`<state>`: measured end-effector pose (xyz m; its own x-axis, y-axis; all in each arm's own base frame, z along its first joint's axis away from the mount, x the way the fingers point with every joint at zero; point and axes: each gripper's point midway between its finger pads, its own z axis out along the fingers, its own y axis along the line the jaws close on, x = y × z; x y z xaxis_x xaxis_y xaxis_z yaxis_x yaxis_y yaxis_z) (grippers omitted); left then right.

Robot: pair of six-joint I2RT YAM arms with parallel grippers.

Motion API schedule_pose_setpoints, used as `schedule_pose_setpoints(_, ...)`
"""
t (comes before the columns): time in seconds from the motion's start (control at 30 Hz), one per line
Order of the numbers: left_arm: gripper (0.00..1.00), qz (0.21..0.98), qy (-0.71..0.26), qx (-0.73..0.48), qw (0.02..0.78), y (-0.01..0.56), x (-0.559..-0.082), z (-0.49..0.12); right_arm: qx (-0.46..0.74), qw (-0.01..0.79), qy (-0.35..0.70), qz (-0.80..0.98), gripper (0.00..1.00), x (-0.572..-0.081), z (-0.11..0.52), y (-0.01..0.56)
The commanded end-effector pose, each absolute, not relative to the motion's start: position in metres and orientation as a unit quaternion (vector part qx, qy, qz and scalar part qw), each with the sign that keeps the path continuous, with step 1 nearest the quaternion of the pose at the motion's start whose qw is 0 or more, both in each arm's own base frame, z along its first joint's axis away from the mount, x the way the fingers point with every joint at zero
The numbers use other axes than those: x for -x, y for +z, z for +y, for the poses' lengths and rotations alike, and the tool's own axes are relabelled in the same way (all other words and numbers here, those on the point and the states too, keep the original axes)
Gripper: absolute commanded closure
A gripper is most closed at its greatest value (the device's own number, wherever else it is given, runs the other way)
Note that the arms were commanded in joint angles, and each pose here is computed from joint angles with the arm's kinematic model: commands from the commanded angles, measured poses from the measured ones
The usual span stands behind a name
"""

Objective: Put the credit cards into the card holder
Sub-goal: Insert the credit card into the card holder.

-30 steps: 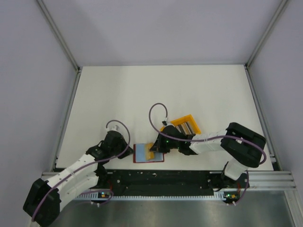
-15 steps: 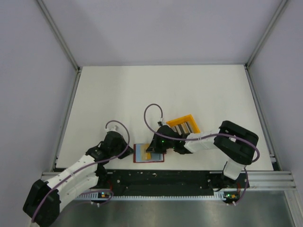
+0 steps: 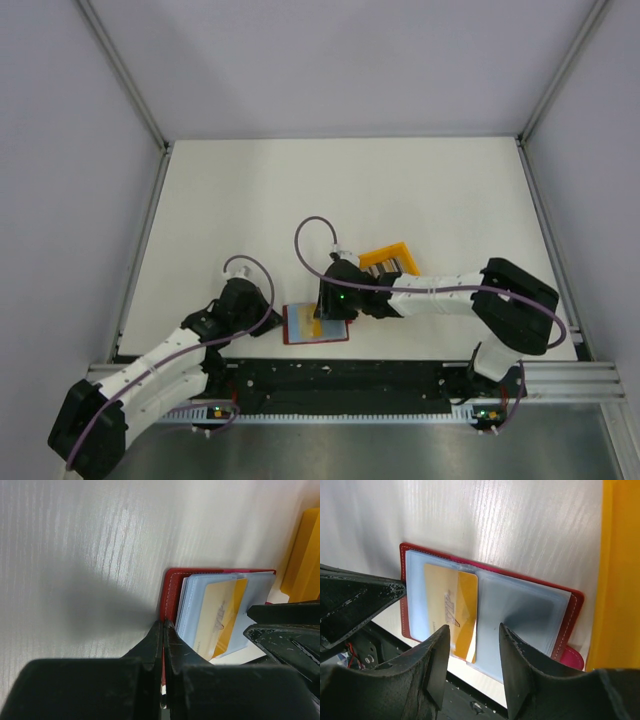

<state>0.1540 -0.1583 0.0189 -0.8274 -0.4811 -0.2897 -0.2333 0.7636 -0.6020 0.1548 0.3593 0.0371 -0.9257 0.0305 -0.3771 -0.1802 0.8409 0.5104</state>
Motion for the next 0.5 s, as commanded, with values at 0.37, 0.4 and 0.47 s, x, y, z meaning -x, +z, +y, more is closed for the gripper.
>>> schedule_pose_setpoints(0.37, 1.0, 0.916, -0.273, 0.192, 0.222, 0.013, -0.152, -0.154, 0.114, 0.148, 0.301, 0.935, 0.62, -0.134, 0.398, 0.039)
schedule_pose_setpoints(0.4, 1.0, 0.916, -0.273, 0.192, 0.222, 0.013, -0.152, -0.154, 0.118, 0.146, 0.306, 0.933, 0.63, -0.132, 0.401, 0.04)
schedule_pose_setpoints(0.47, 1.0, 0.916, -0.273, 0.193, 0.222, 0.013, -0.152, -0.154, 0.126, 0.143, 0.32, 0.928, 0.63, -0.13, 0.409, 0.045)
